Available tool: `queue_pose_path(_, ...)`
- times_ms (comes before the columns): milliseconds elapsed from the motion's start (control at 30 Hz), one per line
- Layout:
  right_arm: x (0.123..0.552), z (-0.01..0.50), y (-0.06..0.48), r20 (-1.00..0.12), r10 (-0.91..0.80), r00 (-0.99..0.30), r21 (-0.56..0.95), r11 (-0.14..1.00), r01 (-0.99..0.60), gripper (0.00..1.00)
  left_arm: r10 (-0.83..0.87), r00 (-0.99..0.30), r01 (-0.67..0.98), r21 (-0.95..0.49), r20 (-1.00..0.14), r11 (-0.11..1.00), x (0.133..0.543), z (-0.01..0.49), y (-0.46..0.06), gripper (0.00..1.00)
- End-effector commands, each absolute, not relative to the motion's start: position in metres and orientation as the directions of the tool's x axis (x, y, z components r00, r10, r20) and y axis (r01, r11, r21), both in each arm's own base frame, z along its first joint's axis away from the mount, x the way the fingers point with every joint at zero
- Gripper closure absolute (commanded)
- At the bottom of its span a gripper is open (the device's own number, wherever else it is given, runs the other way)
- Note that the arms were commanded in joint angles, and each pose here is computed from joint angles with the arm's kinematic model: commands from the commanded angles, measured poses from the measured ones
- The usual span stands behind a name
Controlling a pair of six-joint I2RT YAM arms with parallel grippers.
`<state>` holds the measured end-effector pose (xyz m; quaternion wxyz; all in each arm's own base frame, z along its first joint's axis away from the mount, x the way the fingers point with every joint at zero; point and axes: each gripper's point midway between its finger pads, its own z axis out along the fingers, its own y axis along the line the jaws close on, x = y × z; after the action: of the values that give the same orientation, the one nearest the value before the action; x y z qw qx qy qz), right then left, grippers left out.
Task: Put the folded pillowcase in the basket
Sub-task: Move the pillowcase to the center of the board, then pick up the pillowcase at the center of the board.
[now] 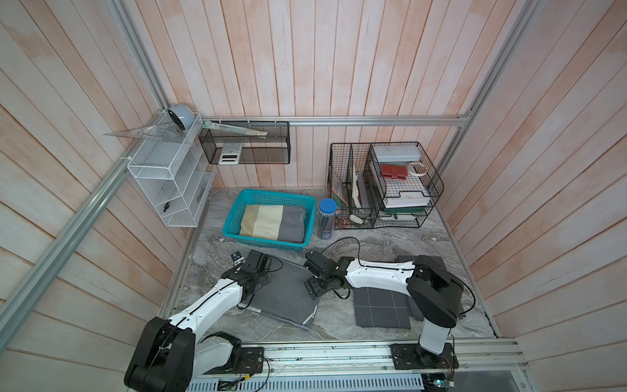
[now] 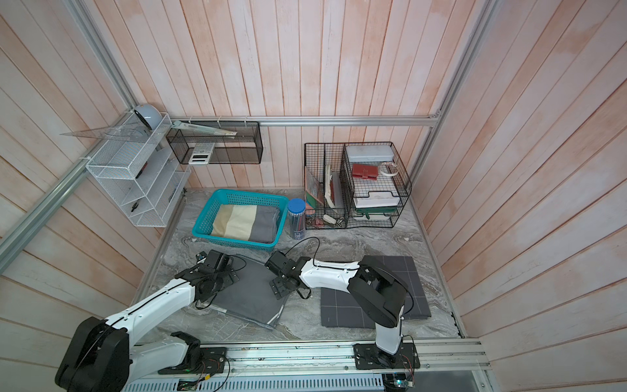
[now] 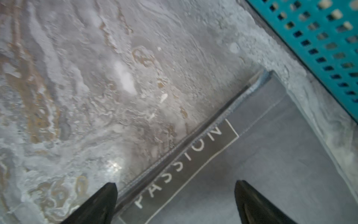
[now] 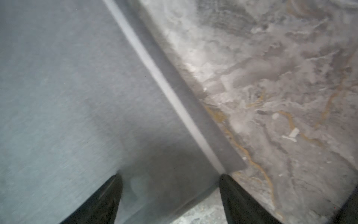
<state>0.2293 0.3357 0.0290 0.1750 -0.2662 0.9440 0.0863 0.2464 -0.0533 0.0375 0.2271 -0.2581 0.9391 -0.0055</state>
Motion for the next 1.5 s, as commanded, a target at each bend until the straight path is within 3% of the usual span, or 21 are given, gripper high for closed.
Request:
queue_pose_path(0,0.239,0.017,0.324,-0.34,-0.426,-0.838,0.09,0.872,-0.48,0.14,-0.507,-0.768,-0.477,-0.18,-0.391,0.86,0.247,0.029,-0.074,0.0)
queue_pose_path(133,0.255,0.015,0.319,-0.337,-0.399,-0.853,0.084,0.889,-0.449,0.14,-0.534,-0.774,-0.477,-0.242,-0.339,0.845,0.236,0.021,-0.096,0.0)
queue_pose_path(367,0.274,0.027,0.305,-0.367,-0.336,-0.867,0.086,0.916,-0.391,0.15,-0.558,-0.755,-0.474,-0.302,-0.343,0.827,0.217,0.025,-0.117,0.0)
queue_pose_path(700,0.257,0.048,0.307,-0.414,-0.348,-0.841,0.069,0.909,-0.41,0.17,-0.49,-0.68,-0.491,-0.156,-0.545,0.857,0.236,0.086,-0.051,0.0)
queue_pose_path(867,0.243,0.052,0.314,-0.408,-0.269,-0.872,0.191,0.91,-0.369,0.18,-0.571,-0.694,-0.513,-0.255,-0.44,0.82,0.247,0.074,-0.037,0.0)
queue_pose_path(1067,0.242,0.058,0.31,-0.419,-0.162,-0.893,0.238,0.93,-0.281,0.2,-0.522,-0.768,-0.473,-0.221,-0.37,0.853,0.253,0.051,-0.046,0.01)
queue_pose_path(1467,0.232,0.029,0.318,-0.342,-0.101,-0.934,0.314,0.925,-0.215,0.26,-0.483,-0.835,-0.419,-0.267,-0.263,0.868,0.249,0.01,-0.08,0.15)
